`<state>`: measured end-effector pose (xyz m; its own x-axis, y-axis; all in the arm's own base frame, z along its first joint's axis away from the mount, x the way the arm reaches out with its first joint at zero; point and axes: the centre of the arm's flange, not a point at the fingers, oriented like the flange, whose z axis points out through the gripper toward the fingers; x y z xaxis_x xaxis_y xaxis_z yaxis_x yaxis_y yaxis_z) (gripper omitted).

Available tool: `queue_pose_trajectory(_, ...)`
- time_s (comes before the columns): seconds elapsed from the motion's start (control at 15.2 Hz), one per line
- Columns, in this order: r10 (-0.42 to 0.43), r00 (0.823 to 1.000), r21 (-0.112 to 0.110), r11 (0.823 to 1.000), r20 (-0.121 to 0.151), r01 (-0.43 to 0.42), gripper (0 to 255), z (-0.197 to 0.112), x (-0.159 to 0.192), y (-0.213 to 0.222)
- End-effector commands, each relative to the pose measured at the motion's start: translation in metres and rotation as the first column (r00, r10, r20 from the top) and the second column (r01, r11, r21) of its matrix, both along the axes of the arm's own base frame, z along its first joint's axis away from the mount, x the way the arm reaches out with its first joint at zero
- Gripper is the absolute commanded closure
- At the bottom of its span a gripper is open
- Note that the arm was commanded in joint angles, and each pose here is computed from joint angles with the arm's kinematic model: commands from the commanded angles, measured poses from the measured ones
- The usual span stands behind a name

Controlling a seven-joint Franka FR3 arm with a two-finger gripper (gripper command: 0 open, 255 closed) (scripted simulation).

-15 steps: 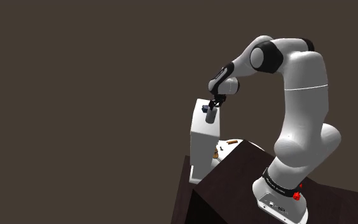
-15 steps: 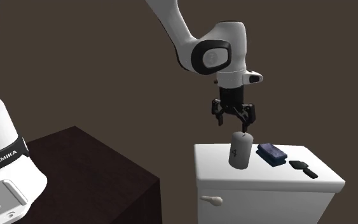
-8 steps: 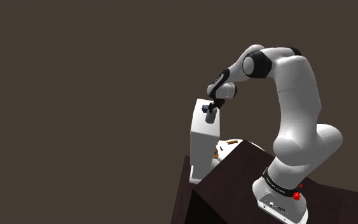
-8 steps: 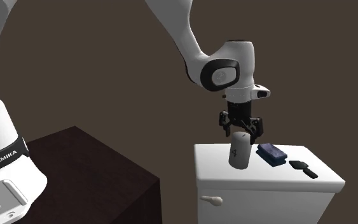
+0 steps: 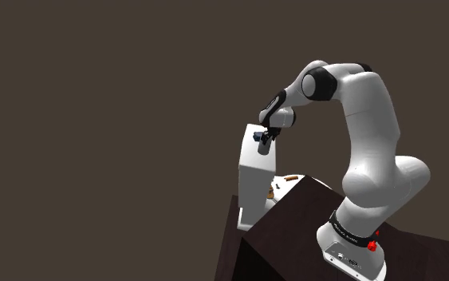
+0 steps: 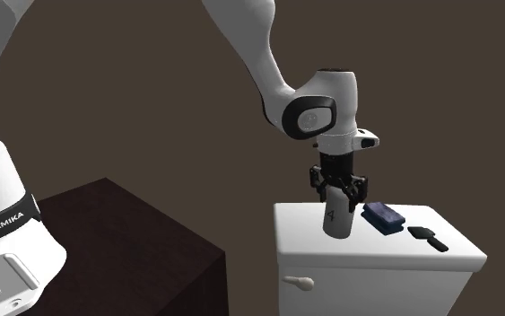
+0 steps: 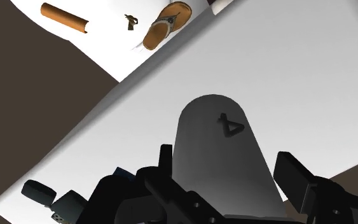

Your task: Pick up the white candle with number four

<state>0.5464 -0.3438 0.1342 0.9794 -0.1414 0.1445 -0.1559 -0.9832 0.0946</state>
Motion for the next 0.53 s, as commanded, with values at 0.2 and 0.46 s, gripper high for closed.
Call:
queue_pose_trajectory(0.2, -0.001, 1.0, 0.0, 1.0, -0.001, 0.001, 255, -0.0015, -0.0005, -0.0006)
queue_pose_trajectory(0.46, -0.001, 1.0, 0.0, 1.0, -0.001, 0.001, 255, 0.0044, -0.0002, -0.0001)
